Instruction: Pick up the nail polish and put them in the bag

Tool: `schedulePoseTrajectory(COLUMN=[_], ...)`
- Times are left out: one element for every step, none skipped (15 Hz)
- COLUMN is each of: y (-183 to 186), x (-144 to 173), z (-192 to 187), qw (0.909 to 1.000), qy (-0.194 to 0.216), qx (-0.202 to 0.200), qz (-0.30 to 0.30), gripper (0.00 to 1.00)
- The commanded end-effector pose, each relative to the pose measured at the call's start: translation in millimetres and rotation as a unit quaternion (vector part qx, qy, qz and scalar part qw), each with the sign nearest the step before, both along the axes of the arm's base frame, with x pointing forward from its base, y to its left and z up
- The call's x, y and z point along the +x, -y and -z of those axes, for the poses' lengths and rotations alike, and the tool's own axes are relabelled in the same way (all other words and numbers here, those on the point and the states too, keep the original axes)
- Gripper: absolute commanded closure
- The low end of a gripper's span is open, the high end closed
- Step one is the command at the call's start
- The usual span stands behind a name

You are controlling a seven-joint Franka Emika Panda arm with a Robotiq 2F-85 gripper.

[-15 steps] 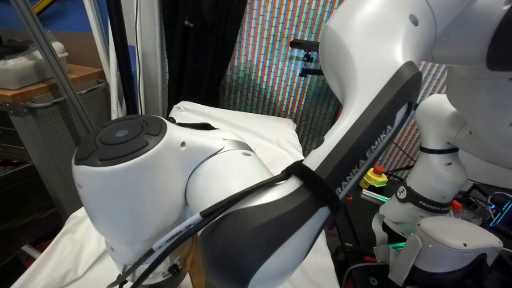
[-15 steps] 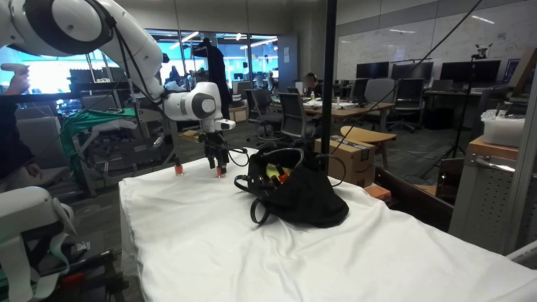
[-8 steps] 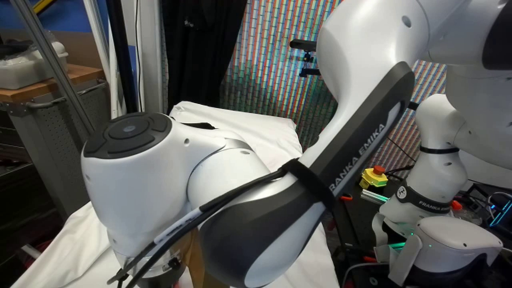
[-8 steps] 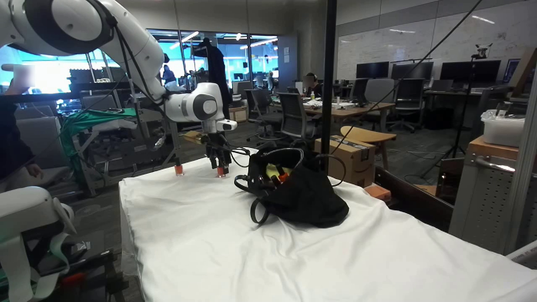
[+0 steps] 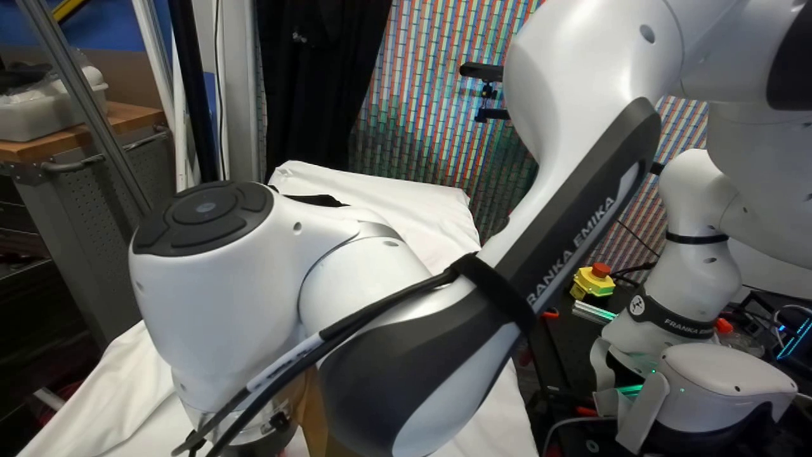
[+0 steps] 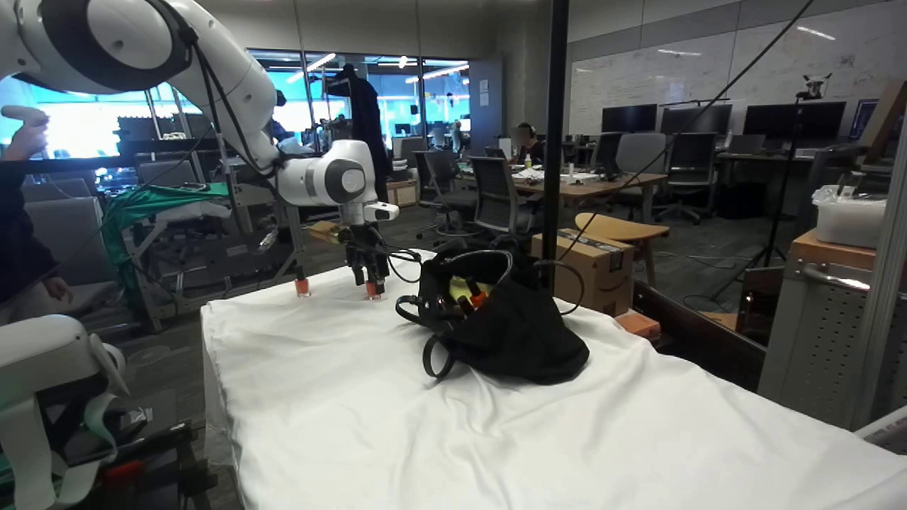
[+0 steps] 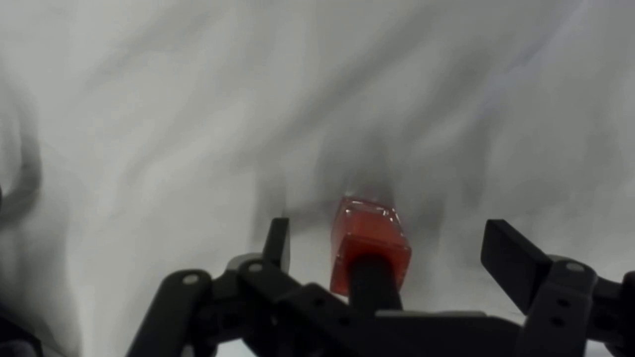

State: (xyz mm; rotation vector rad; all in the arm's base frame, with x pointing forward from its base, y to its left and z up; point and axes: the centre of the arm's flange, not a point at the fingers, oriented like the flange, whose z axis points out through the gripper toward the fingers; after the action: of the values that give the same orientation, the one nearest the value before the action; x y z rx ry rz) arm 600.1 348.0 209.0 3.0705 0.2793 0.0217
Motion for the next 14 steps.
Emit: schedulePoseTrajectory(y=[0.7,0.0,-0.4,-0.8,-1.1,-1.5,-1.7,-1.7,-1.2,-0.5,0.2,1.0,1.4,2.0], x=[-10.2,-10.9,-11.5,-12.0,-12.6,-13.0,-13.2,-13.4,-13.5,-13.5,-13.5,-13.5,-13.4,-13.3], z=[2.6,3.1,3.2,3.1,3.2,3.7,3.5,3.4,3.6,3.4,3.3,3.3,2.2,2.8], qw=[0.9999,0.9999,0.9999,0.9999,0.9999,0.9999,0.9999,0.9999,0.9999,0.9999,0.9999,0.9999,0.9999,0.9999], qy=[-0.010,-0.010,-0.009,-0.008,-0.007,-0.007,-0.006,-0.006,-0.005,-0.005,-0.005,-0.005,-0.005,-0.005], qx=[-0.006,-0.007,-0.008,-0.008,-0.008,-0.009,-0.010,-0.010,-0.010,-0.011,-0.011,-0.012,-0.012,-0.013], qz=[-0.010,-0.011,-0.011,-0.011,-0.011,-0.011,-0.011,-0.010,-0.011,-0.010,-0.010,-0.009,-0.008,-0.007], gripper=[0.02,0.15,0.20,0.27,0.34,0.41,0.49,0.55,0.61,0.69,0.74,0.82,0.84,0.84])
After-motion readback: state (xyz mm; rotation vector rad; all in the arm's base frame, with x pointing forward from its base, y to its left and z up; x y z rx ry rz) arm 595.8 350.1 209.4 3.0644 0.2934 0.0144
